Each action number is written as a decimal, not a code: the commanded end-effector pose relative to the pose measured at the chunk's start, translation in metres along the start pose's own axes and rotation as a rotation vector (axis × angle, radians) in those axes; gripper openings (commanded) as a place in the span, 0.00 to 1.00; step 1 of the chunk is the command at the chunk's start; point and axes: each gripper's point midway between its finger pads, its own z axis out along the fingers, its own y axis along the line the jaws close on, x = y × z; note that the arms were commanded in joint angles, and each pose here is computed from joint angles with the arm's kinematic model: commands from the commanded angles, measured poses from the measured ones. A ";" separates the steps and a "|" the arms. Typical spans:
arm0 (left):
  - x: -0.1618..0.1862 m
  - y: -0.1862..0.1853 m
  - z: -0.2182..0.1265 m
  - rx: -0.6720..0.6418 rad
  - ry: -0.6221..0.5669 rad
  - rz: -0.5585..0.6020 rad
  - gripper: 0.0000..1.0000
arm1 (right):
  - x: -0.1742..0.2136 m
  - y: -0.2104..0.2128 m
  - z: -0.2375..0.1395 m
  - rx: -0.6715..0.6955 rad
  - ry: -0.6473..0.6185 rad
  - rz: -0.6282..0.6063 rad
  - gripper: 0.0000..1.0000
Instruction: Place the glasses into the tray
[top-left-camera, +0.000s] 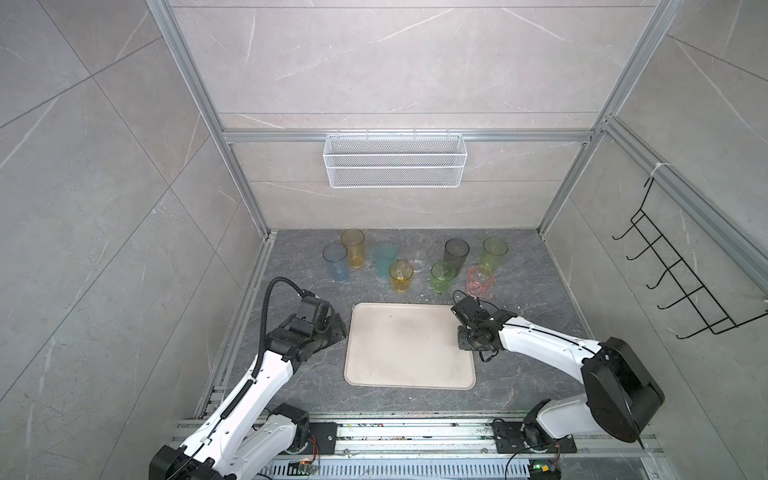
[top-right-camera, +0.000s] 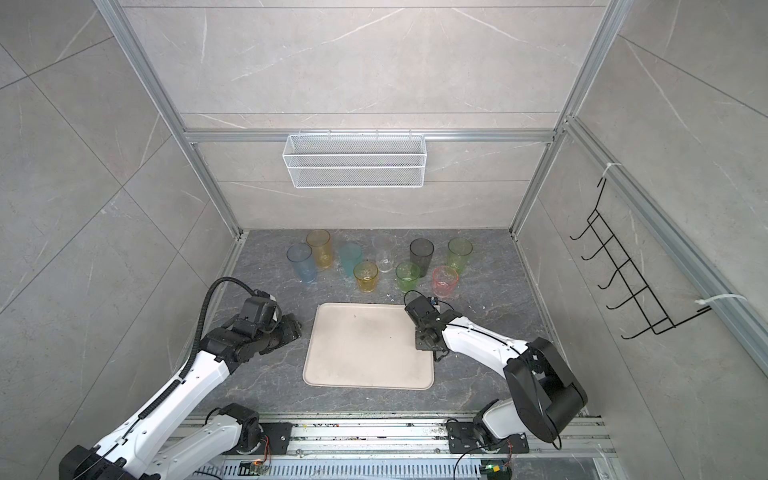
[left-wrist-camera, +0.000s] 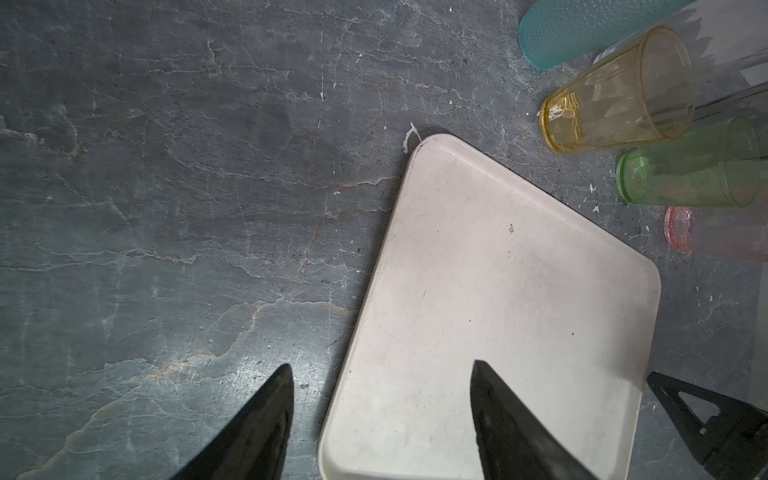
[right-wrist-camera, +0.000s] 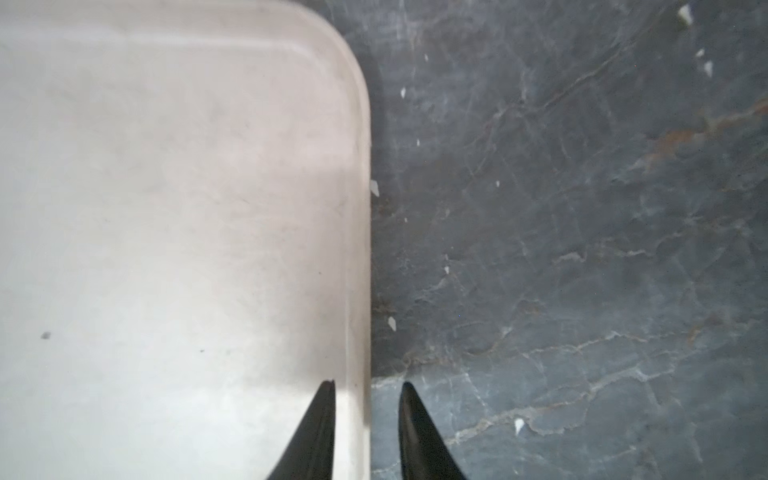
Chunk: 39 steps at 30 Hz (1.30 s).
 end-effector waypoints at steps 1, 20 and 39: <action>-0.026 -0.013 -0.013 0.006 -0.066 0.039 0.70 | -0.024 0.012 -0.031 -0.093 -0.084 -0.016 0.37; -0.156 -0.048 -0.011 -0.033 -0.146 0.030 0.78 | -0.109 0.084 -0.159 -0.578 -0.625 -0.216 0.75; -0.219 -0.037 0.053 -0.092 -0.058 -0.058 0.77 | -0.096 0.105 -0.136 -0.715 -0.738 -0.241 0.80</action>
